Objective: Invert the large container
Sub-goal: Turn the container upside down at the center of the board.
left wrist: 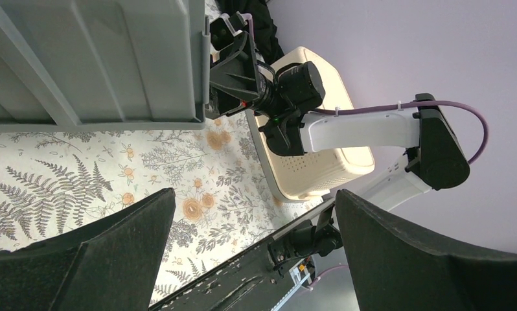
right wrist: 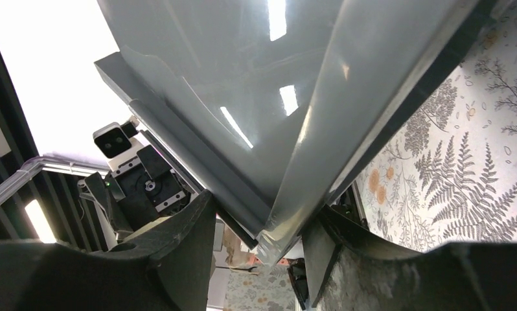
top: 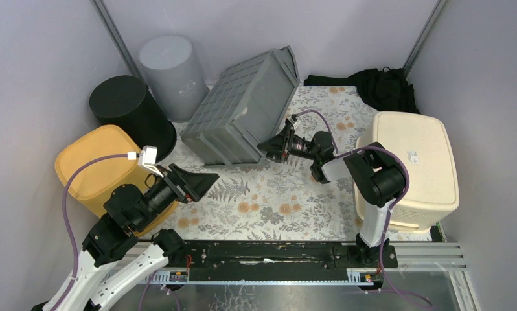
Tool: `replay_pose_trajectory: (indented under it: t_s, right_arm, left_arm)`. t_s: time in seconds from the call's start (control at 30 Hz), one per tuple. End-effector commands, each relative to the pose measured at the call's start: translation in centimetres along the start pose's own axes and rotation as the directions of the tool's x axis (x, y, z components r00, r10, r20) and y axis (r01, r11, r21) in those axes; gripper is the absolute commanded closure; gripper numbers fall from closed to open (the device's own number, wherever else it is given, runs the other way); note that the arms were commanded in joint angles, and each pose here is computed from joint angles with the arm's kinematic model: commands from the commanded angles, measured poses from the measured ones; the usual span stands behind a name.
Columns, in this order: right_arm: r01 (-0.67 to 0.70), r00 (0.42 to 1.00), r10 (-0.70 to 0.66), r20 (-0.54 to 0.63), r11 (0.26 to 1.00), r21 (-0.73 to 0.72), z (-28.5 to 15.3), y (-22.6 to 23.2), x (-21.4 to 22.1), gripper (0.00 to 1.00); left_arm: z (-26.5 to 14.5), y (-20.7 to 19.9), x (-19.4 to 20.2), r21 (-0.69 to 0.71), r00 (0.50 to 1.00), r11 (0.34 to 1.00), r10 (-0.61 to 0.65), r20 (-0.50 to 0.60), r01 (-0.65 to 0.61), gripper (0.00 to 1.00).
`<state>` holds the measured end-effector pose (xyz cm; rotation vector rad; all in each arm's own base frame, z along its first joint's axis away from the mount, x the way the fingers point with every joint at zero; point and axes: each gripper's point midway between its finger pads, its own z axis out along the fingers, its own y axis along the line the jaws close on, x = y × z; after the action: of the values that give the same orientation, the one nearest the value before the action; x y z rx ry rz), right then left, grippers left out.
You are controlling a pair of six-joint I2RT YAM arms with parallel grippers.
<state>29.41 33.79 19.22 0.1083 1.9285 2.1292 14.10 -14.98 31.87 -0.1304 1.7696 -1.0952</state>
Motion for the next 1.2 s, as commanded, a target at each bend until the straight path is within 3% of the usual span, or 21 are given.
replay_pose_trajectory:
  t_s: [0.0, 0.17, 0.57, 1.17]
  right_arm:
    - [-0.103, 0.995, 0.1, 0.026, 0.982, 0.158, -1.2, -5.3, 0.1, 0.52]
    - [-0.111, 0.994, 0.107, 0.034, 0.979, 0.168, -1.6, -5.7, 0.1, 0.56]
    - [-0.115, 0.993, 0.109, 0.045, 0.979, 0.17, -1.8, -5.7, -0.1, 0.77]
    - [-0.108, 0.994, 0.101, 0.051, 0.98, 0.165, -1.3, -5.5, -1.2, 0.96]
  left_arm:
    - [-0.1, -1.0, -0.8, 0.051, 0.999, 0.999, 0.003, 0.034, -0.005, 0.0]
    - [-0.1, -0.9, -0.7, 0.049, 0.999, 0.999, 0.002, 0.034, -0.003, 0.0]
    - [-0.1, -1.0, -0.8, 0.049, 0.999, 0.999, 0.006, 0.035, -0.008, 0.0]
    - [-0.1, -1.1, -1.0, 0.048, 0.999, 0.999, 0.014, 0.038, -0.016, 0.0]
